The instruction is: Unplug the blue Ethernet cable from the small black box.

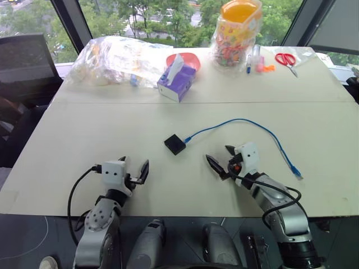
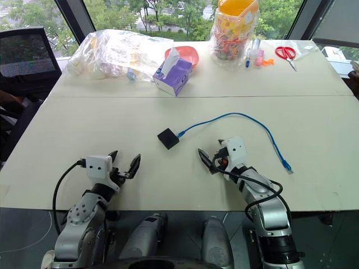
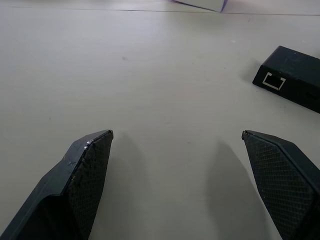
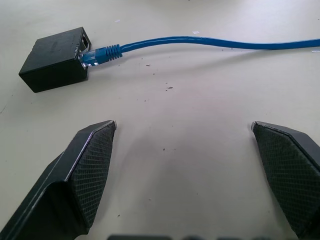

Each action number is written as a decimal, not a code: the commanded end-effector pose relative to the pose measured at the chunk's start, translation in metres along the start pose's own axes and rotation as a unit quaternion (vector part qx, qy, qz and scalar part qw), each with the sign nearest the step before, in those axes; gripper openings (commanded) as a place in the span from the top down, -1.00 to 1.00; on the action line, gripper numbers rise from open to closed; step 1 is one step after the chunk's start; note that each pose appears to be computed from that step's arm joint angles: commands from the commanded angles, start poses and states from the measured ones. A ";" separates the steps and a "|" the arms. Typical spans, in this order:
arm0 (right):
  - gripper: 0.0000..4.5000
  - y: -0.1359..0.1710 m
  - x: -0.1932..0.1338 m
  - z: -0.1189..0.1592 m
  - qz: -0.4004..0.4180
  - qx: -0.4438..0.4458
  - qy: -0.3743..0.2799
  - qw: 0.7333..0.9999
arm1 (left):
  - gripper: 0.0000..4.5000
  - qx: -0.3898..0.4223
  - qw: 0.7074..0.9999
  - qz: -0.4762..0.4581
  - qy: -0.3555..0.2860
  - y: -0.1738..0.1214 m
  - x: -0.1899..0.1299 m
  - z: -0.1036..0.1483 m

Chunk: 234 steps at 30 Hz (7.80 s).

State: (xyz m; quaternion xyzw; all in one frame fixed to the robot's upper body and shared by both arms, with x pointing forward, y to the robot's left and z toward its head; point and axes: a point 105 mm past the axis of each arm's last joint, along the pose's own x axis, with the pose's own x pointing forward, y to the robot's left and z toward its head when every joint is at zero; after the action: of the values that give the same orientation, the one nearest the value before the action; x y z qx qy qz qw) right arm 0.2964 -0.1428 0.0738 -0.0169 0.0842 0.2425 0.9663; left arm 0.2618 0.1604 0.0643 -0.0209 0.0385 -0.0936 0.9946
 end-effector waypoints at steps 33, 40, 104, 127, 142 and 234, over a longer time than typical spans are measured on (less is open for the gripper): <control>-1.00 0.045 0.015 0.117 0.394 -0.282 0.087 0.871 | -0.91 0.041 0.961 -0.271 0.041 0.008 0.023 0.085; -1.00 0.036 0.067 0.107 0.443 -0.442 0.178 0.759 | -0.91 0.054 0.962 -0.267 0.018 0.006 0.029 0.099; 0.98 0.083 0.069 0.129 0.096 -0.684 -0.277 0.668 | -0.93 -0.031 0.934 -0.356 0.009 -0.029 0.037 0.129; 1.00 0.088 0.063 0.132 0.108 -0.686 -0.281 0.662 | 0.78 -0.047 0.932 -0.359 0.002 -0.032 0.041 0.131; -0.91 0.075 0.055 0.140 0.361 -0.454 -0.153 0.800 | 0.78 -0.018 0.911 -0.411 0.006 -0.020 0.026 0.134; -0.23 -0.074 0.131 0.120 0.043 -0.140 0.017 0.989 | 0.78 0.103 0.907 -0.404 -0.054 -0.041 0.061 0.109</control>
State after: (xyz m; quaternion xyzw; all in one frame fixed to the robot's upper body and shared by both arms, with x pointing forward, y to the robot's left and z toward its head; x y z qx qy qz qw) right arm 0.4587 -0.1434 0.1469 -0.1512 0.1020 0.2948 0.9380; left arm 0.3196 0.1142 0.1638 0.0458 -0.0148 -0.4961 0.8669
